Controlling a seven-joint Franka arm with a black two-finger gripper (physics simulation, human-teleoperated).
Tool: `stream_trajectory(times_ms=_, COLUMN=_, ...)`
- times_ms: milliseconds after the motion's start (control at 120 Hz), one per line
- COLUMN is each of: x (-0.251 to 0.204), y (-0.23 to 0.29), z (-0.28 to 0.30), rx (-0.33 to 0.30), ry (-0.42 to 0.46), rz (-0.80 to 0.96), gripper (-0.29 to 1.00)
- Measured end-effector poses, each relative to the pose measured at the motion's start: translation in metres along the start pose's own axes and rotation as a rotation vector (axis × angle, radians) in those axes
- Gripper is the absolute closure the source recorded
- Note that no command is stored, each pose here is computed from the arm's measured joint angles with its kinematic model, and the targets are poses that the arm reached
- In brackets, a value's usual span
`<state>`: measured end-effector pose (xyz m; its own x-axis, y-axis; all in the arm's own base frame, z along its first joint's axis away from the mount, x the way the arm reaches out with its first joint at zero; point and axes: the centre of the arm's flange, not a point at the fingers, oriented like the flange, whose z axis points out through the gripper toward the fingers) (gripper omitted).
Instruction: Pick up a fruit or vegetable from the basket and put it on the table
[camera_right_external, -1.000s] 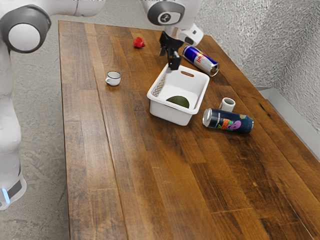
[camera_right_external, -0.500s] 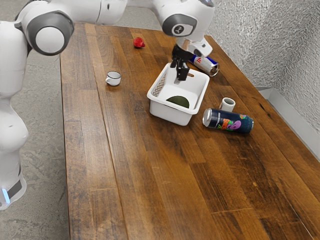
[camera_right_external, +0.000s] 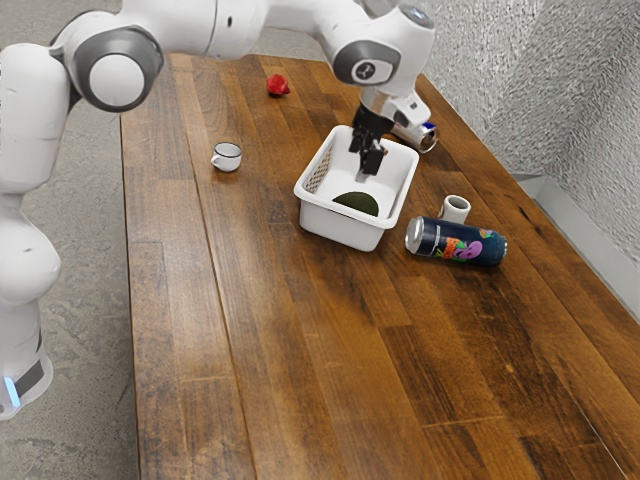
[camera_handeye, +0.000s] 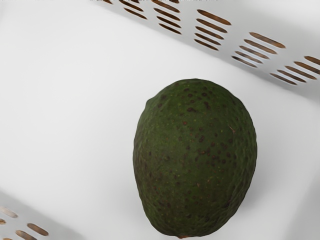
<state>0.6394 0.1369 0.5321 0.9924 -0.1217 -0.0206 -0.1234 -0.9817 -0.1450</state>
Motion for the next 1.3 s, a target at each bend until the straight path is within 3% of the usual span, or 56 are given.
stream_trajectory(times_ms=458, x=0.014, y=0.004, z=0.031, rx=-0.060, ry=-0.020, rz=0.037, gripper=0.00)
stream_trajectory(times_ms=942, x=0.004, y=-0.025, z=0.040, rx=-0.070, ry=-0.027, rz=-0.005, gripper=0.00)
stream_trajectory(times_ms=1300, x=0.013, y=-0.016, z=0.058, rx=-0.091, ry=-0.033, rz=0.039, gripper=0.00)
